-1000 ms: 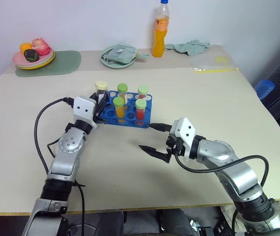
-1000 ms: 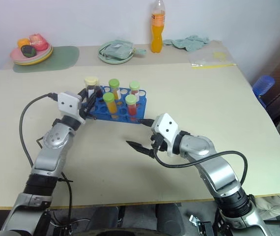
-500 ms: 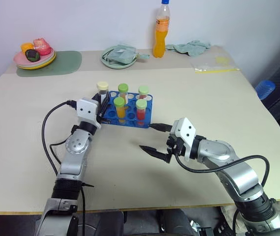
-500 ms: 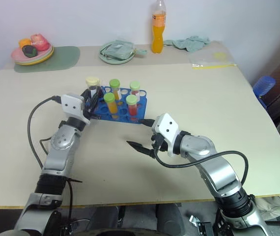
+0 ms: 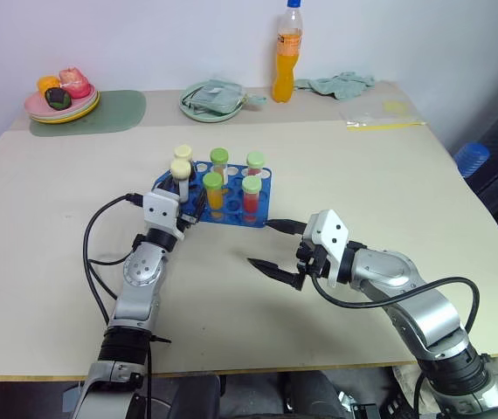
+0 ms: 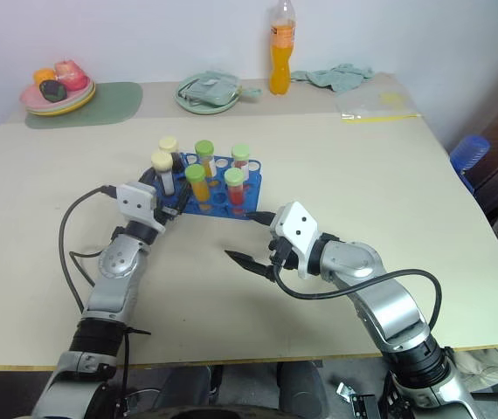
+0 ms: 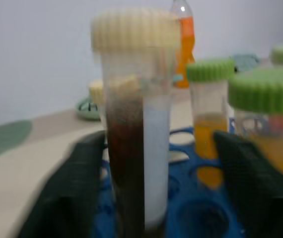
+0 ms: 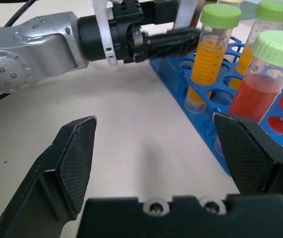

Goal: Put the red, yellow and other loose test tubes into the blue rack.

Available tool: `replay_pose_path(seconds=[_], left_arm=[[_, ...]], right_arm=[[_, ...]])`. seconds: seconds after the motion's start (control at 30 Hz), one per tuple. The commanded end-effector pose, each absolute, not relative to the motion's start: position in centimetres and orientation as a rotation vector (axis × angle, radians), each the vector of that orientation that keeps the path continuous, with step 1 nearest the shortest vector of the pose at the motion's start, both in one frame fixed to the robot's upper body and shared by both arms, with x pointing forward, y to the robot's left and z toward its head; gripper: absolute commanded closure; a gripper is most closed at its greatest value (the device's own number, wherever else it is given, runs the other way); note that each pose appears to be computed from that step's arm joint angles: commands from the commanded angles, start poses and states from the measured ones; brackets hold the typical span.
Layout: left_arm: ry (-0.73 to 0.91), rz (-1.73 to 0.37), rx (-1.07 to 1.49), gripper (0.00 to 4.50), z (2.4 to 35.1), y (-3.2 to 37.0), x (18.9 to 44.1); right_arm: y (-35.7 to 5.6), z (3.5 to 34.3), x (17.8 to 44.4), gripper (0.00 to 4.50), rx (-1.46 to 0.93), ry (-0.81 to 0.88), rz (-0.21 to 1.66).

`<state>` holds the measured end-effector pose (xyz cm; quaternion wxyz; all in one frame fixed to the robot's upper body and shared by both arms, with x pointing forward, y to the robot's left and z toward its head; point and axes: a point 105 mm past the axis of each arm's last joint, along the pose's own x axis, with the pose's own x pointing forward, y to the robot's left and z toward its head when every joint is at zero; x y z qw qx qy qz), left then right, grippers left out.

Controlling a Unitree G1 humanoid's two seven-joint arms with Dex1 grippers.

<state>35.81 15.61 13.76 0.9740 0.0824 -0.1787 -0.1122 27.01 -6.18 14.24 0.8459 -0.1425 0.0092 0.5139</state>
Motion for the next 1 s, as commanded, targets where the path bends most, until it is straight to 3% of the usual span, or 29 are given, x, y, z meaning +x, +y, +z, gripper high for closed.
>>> replay_pose_path(seconds=[0.03, 0.3, 0.5, 0.6, 0.8, 1.0], left_arm=[[-0.438, -0.177, 0.151, 0.08, 15.8, 16.8, 35.1], [-0.407, -0.222, 0.136, 0.08, 17.7, 20.3, 31.6], [-0.162, -0.290, 0.252, 0.08, 15.3, 24.3, 28.2], [-0.059, -0.314, 0.305, 0.08, 13.8, 25.2, 27.6], [-0.044, -0.334, 0.318, 0.08, 13.9, 25.5, 27.5], [-0.034, -0.322, 0.319, 0.08, 13.6, 25.3, 27.7]], right_arm=[[-5.7, 15.4, 26.4, 0.33, -0.294, -0.033, 1.105], [-6.8, 15.5, 26.4, 0.33, -0.320, -0.026, 1.078], [-11.0, 16.8, 27.9, 0.33, -0.304, -0.009, 0.951], [-14.2, 17.1, 28.9, 0.33, -0.326, 0.020, 0.851], [-18.9, 16.4, 29.5, 0.33, -0.382, 0.094, 0.728], [-20.3, 16.0, 29.8, 0.33, -0.395, 0.109, 0.700]])
